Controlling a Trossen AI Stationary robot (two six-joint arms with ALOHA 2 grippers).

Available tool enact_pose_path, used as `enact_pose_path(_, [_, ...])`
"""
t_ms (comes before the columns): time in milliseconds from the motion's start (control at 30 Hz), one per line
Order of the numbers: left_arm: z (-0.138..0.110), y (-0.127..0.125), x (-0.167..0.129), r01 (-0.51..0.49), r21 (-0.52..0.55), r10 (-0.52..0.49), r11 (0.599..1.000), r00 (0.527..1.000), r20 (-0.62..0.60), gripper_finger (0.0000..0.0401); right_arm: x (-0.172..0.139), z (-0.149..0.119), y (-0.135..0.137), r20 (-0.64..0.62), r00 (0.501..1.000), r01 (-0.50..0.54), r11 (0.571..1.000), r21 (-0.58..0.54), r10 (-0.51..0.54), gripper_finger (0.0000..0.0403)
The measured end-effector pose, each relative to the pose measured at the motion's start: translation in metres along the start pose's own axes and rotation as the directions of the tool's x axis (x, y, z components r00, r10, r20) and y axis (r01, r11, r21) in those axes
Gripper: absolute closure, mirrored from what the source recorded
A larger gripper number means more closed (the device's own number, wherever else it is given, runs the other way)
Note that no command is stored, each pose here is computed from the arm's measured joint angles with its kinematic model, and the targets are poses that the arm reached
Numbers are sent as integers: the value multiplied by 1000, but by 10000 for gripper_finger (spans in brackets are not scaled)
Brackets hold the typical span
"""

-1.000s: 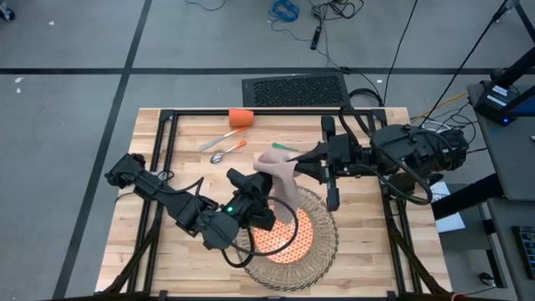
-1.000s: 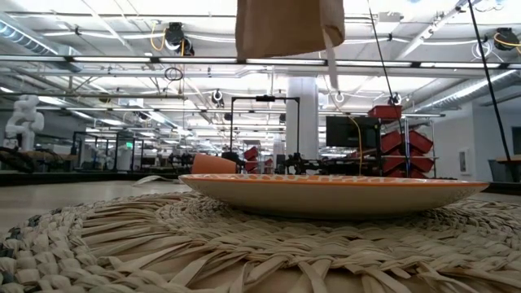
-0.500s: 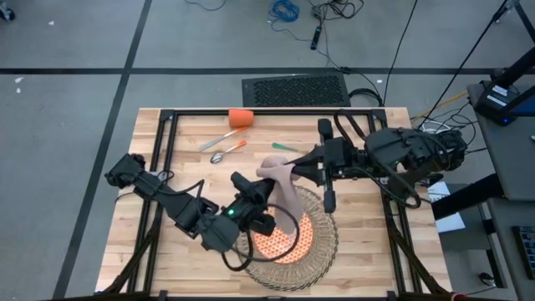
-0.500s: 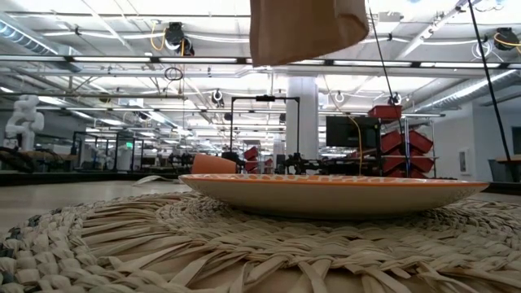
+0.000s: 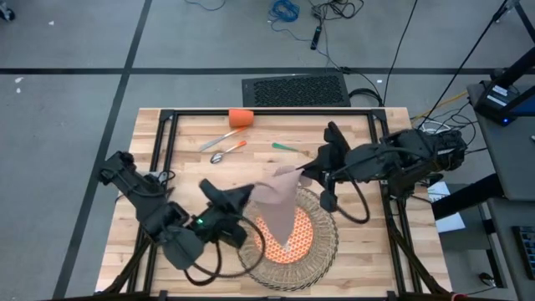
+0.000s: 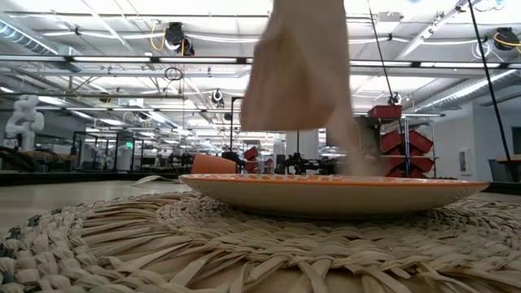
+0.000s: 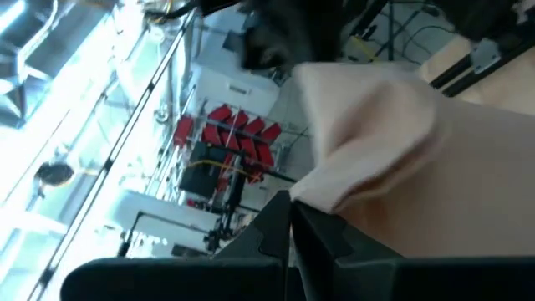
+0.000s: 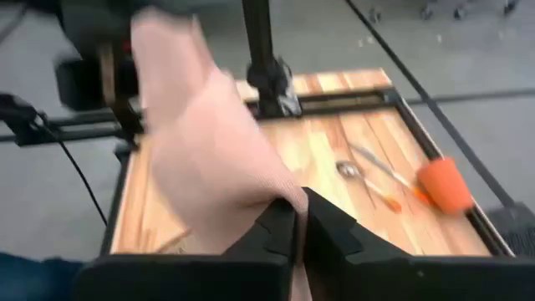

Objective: Set table place
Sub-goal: Fold the napkin

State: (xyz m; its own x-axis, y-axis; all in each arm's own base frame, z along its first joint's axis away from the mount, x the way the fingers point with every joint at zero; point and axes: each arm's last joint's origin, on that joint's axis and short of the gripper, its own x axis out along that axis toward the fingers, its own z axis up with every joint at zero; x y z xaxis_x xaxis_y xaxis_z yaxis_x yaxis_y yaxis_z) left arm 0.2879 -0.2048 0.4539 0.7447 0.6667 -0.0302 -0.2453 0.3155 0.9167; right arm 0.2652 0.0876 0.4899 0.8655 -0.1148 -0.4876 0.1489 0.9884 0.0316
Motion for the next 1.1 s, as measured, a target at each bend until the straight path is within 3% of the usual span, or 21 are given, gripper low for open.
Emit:
enact_pose_path(300, [-18,15,3,-55,-15,54,998,994,-90,401,20,-19,6,-215,976,-20,1000,-7,18,403])
enact_pose_path(533, [-18,14,7,-52,-19,50,998,995,-91,401,39,-24,13,-256,967,-21,998,-63,4,398])
enact_pose_path(867, [-20,15,20,-34,-23,32,999,996,-89,401,44,-29,21,-281,960,-32,989,-142,-9,311])
enact_pose_path(1100, [-24,16,34,-24,-31,20,999,995,-98,401,33,-34,39,-214,972,37,970,-242,-91,279])
